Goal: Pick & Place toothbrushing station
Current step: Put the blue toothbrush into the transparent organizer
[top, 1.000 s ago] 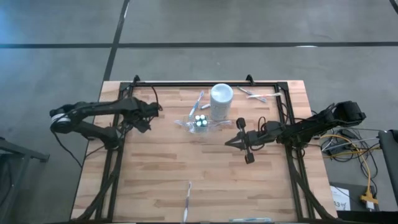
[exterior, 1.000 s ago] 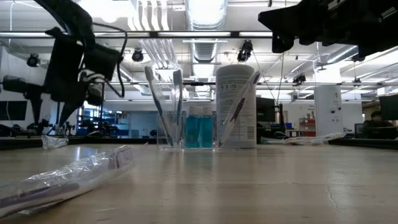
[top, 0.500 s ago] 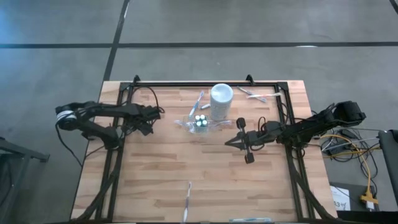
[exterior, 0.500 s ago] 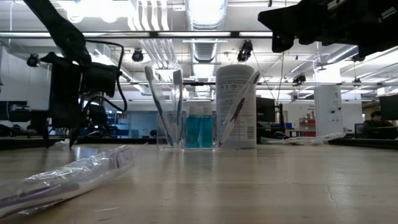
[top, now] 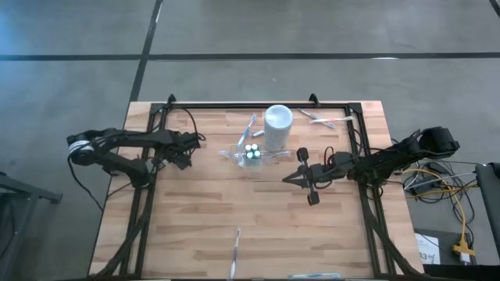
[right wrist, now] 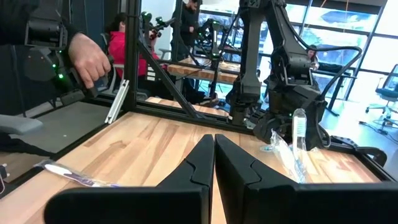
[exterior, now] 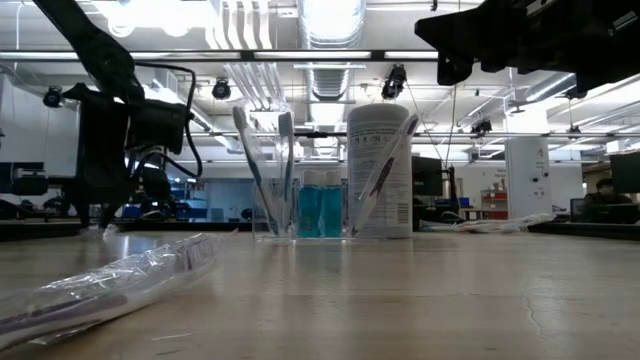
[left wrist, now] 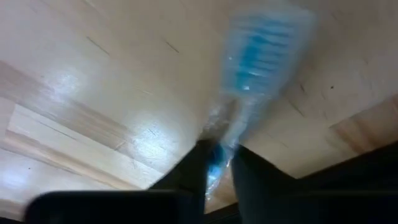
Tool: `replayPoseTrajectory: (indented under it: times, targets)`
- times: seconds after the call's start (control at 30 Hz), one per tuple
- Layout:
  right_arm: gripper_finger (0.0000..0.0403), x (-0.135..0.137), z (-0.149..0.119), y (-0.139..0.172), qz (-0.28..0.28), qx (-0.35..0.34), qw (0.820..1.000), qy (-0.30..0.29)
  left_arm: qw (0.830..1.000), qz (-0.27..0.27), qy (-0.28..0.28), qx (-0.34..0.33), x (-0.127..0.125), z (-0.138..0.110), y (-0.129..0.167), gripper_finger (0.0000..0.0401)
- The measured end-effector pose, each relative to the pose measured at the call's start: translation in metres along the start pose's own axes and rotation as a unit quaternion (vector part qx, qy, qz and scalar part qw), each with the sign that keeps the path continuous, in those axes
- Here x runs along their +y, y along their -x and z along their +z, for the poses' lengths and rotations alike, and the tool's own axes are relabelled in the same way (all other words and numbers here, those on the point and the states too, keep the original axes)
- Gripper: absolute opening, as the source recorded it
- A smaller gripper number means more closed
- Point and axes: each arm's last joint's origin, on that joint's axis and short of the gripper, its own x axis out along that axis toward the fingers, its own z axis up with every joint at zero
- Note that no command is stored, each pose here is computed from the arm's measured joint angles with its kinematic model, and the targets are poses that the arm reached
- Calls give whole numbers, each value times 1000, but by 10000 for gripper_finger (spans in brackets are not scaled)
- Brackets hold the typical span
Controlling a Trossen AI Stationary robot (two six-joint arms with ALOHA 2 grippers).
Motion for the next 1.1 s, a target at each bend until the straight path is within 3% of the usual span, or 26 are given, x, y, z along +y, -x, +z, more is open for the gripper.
replayPoseTrajectory:
  times: [0.1, 0.3, 0.37, 0.5, 0.67, 0.8, 1.1]
  targets:
    - [8, 0, 0, 0, 0, 0, 1000, 0, 1000, 5, 1, -4, 1, 0, 1, 20]
    - [8, 0, 0, 0, 0, 2, 1000, 0, 999, 23, 34, -35, 10, 1, 15, 22]
    - [8, 0, 0, 0, 0, 2, 1000, 0, 994, 29, 67, -79, 15, 2, 24, 17]
    - [8, 0, 0, 0, 0, 2, 1000, 2, 974, 16, 134, -184, 21, 2, 50, 2]
    - [8, 0, 0, 0, 0, 2, 1000, 6, 941, 14, 170, -293, 19, 4, 81, 1]
    - [8, 0, 0, 0, 0, 2, 1000, 6, 931, 24, 181, -315, 12, 5, 93, 1]
    - [8, 0, 0, 0, -1, 2, 1000, 2, 890, -1, 235, -391, -2, 18, 113, 0]
